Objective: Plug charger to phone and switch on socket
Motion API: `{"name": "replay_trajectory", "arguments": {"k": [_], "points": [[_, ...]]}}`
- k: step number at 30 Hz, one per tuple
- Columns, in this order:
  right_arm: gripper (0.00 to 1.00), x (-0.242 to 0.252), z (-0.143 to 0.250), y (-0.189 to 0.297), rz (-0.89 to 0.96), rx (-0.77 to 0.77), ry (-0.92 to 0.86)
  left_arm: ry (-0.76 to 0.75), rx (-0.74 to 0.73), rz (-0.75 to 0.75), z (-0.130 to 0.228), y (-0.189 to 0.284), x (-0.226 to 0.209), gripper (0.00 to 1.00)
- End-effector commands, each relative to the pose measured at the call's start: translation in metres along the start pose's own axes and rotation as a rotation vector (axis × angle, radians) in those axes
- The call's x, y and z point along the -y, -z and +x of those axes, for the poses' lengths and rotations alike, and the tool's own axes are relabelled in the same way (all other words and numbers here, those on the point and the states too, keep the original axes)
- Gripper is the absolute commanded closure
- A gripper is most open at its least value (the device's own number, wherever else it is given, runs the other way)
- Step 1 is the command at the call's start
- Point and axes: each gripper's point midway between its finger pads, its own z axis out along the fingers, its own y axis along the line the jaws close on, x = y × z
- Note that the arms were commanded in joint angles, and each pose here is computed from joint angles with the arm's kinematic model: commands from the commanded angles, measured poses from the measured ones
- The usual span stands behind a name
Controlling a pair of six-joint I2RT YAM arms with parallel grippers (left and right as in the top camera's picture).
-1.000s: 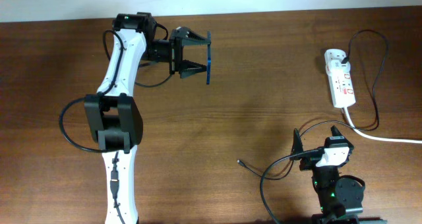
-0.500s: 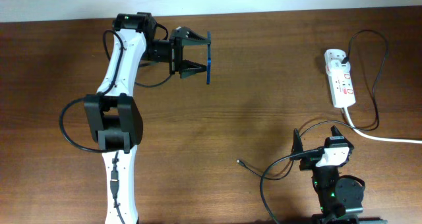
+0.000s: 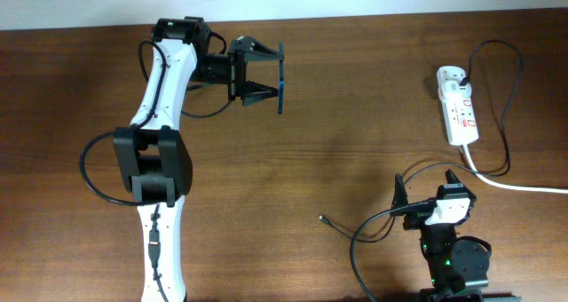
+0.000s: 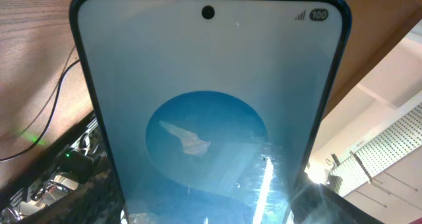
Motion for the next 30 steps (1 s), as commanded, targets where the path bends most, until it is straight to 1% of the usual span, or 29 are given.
{"name": "replay_trajectory", "arguments": {"k": [1, 30], "points": [[0.01, 0.0005, 0.0026, 0.0000, 0.006, -0.005, -0.006, -0.036, -0.014, 0.057, 0.0049, 0.0021, 0.0166, 0.30], [0.02, 0.0005, 0.0027, 0.0000, 0.006, -0.005, -0.006, -0.028, -0.014, 0.058, 0.0053, 0.0027, 0.0165, 0.29]]}}
